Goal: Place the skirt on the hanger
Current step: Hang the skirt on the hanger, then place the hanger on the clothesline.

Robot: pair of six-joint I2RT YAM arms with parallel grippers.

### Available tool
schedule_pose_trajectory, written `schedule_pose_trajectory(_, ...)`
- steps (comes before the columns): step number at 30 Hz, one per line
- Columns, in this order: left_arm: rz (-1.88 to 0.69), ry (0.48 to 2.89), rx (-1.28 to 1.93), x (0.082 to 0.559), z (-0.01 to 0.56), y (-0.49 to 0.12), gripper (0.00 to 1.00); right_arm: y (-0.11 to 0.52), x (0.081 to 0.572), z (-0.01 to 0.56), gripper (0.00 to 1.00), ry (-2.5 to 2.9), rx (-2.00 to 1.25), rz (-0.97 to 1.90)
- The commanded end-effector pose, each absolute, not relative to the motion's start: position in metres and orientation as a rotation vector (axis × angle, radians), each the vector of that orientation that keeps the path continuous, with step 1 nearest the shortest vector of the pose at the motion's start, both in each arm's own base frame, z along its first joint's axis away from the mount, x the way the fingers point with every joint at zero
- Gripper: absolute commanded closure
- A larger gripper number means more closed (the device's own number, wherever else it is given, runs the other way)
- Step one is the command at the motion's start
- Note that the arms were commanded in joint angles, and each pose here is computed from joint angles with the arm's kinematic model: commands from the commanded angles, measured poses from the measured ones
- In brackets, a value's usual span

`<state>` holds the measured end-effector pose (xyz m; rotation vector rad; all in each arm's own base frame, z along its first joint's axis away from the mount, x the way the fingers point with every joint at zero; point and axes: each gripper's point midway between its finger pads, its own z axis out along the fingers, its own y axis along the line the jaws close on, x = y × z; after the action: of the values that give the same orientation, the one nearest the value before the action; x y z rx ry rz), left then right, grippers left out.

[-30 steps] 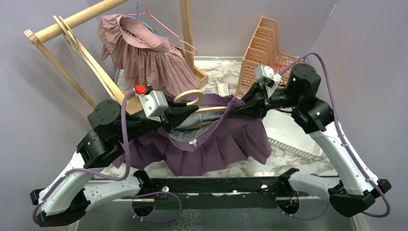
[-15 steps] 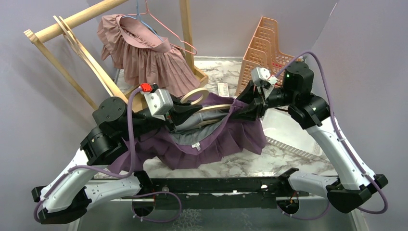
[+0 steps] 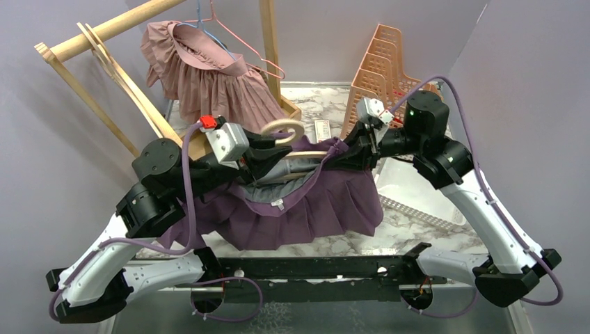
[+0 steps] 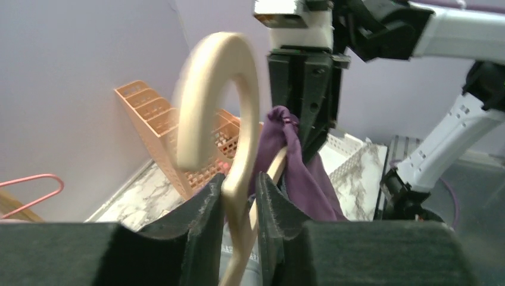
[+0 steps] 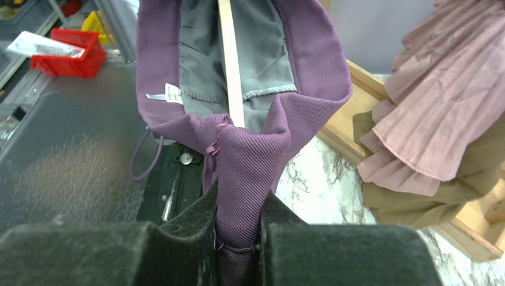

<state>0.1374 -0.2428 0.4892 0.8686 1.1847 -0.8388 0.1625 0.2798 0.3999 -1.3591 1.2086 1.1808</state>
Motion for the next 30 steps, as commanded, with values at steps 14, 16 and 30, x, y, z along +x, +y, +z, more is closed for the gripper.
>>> schedule_pose_trajectory(14, -0.396, 0.993, 0.419, 0.146, 0.62, -0.096, 0.5, 0.282, 0.195, 0.408, 0.99, 1.31, -1.177, 0.931)
schedule_pose_trajectory(16, -0.377, 0.984, 0.392, 0.148, 0.628, -0.09, 0.5, 0.287, 0.201, 0.402, 0.99, 1.341, -1.179, 0.906)
schedule_pose_trajectory(30, -0.28, 1.012, 0.331, 0.165, 0.629, -0.083, 0.5, 0.308, 0.222, 0.393, 0.99, 1.408, -1.094, 0.858)
